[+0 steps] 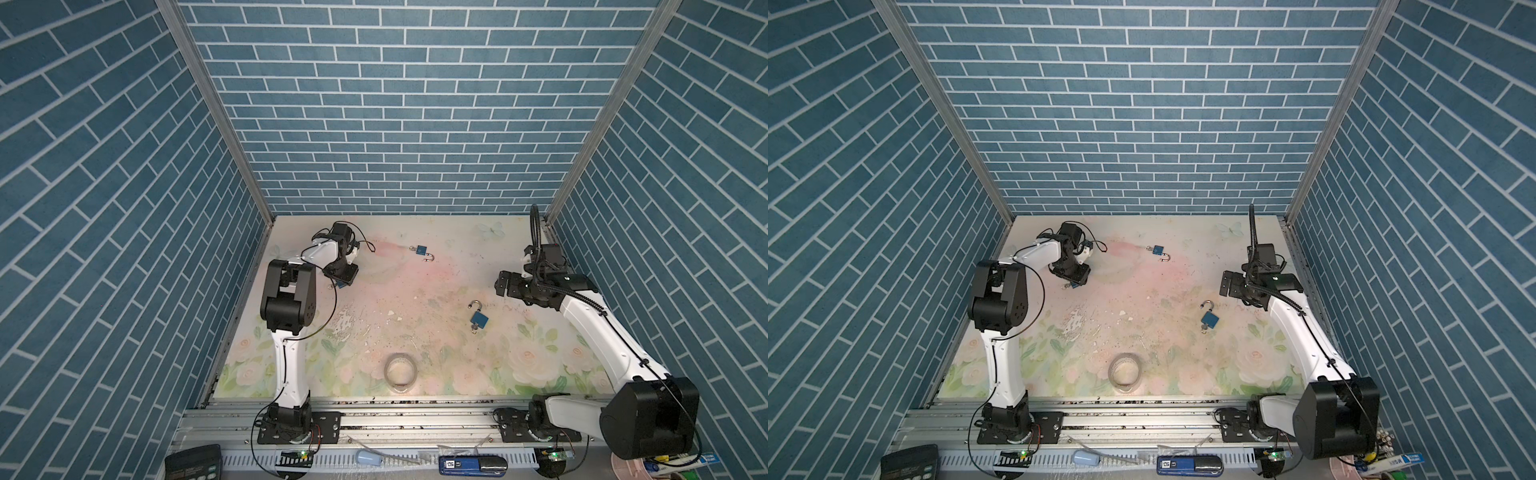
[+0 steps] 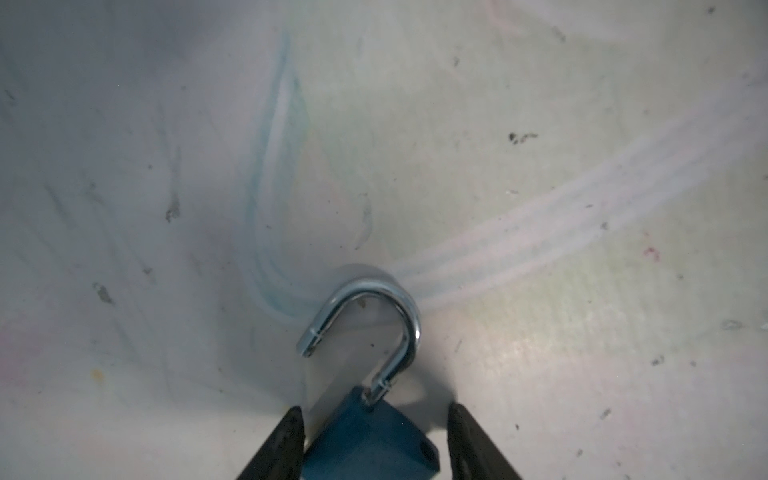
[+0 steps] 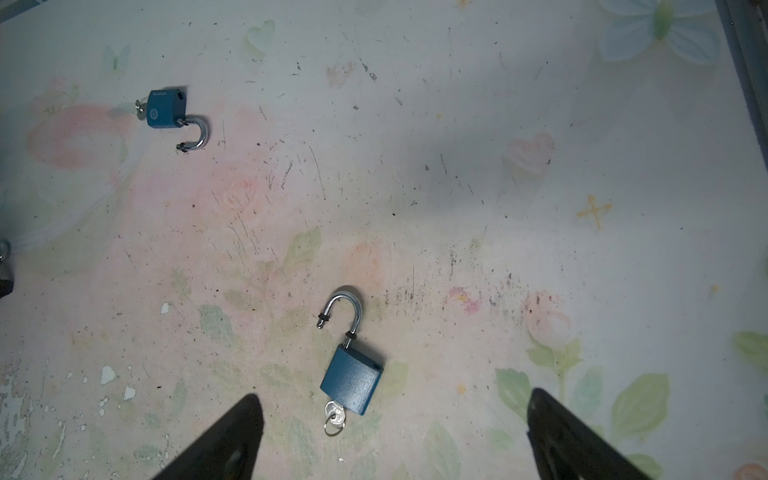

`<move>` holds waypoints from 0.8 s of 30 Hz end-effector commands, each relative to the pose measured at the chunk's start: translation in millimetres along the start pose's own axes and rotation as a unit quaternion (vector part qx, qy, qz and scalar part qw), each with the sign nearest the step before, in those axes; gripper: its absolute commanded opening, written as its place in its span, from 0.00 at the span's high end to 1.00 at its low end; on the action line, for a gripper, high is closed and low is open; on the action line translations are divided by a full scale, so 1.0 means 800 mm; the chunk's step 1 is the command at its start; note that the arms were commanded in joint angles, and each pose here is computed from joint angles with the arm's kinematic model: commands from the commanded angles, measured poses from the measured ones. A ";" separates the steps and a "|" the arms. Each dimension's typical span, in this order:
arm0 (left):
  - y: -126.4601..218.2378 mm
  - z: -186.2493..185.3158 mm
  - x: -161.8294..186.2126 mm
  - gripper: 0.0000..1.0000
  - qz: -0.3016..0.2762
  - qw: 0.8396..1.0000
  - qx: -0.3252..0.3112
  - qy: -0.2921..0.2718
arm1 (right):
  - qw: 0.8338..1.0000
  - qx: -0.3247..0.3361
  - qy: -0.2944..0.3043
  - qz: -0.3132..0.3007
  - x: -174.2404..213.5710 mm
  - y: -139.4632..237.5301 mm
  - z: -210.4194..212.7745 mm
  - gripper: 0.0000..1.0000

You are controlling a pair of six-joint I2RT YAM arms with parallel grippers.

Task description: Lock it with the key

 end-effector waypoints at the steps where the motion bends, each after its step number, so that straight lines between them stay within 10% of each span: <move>1: -0.017 0.000 0.044 0.44 0.084 0.996 -0.008 0.013 | 1.000 -0.007 -0.011 -0.009 -0.009 0.006 0.005 0.01; 24: -0.010 0.004 0.013 0.41 0.086 0.994 -0.052 0.048 | 1.000 -0.015 -0.012 -0.011 -0.005 0.007 0.006 0.01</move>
Point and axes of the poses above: each gripper's point midway between its finger pads, its own y axis back along the fingers, its own z axis along the line the jaws close on, x = y × z, the point moved 6 cm from there along y, back along the fingers, and after that the axes turned 2 degrees about y, right-handed, at the moved point
